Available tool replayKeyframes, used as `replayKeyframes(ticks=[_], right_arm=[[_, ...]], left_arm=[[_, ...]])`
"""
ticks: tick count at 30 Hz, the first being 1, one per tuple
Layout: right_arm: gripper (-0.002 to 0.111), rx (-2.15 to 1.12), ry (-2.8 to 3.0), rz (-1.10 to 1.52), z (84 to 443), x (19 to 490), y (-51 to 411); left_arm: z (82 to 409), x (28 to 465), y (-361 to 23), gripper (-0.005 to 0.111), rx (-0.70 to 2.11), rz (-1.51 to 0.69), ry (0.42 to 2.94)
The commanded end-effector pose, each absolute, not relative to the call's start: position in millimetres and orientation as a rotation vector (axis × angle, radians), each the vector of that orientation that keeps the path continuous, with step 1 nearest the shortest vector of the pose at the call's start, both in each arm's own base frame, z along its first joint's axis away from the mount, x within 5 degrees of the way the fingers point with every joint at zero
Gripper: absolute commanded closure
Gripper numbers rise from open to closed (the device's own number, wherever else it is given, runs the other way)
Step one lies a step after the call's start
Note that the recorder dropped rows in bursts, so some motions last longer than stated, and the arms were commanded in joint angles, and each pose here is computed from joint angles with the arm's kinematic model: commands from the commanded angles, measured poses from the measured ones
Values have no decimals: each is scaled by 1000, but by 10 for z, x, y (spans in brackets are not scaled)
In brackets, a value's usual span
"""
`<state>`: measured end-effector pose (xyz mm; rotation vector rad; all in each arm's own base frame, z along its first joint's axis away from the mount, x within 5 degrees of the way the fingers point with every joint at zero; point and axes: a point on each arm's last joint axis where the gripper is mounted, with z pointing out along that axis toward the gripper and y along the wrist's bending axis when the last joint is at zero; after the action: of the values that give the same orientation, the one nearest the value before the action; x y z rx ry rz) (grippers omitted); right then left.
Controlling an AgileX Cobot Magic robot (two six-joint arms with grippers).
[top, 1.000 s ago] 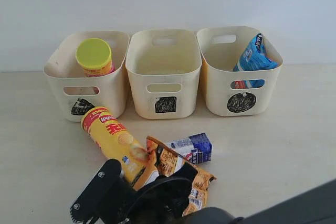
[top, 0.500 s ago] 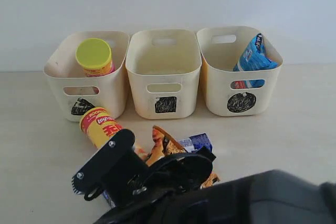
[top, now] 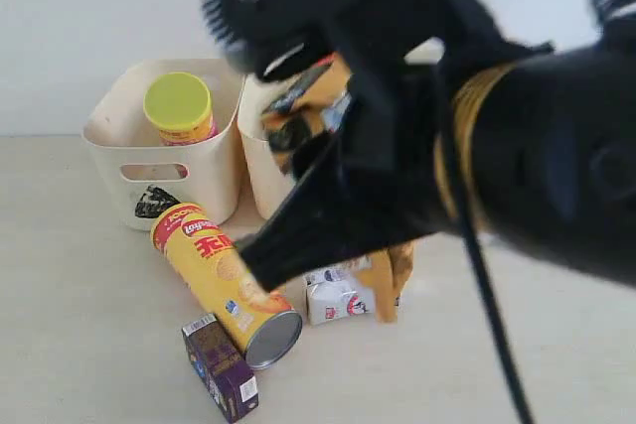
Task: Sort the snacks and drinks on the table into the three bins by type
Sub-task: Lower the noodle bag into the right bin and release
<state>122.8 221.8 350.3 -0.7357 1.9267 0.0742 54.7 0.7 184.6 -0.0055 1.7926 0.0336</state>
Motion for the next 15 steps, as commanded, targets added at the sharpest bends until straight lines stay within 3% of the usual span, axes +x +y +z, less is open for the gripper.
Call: replayKeyframes(ticks=[1, 10, 15], right_arm=[[108, -595, 1811, 16, 3761, 1514, 1908], [108, -470, 1683, 90, 3859, 2327, 1388], [108, -528, 1646, 260, 3637, 2834, 1153]], left_arm=[[1872, 547, 9, 103, -19, 27, 1771], [1872, 547, 9, 103, -19, 27, 1771], [1872, 547, 9, 103, -19, 27, 1771]])
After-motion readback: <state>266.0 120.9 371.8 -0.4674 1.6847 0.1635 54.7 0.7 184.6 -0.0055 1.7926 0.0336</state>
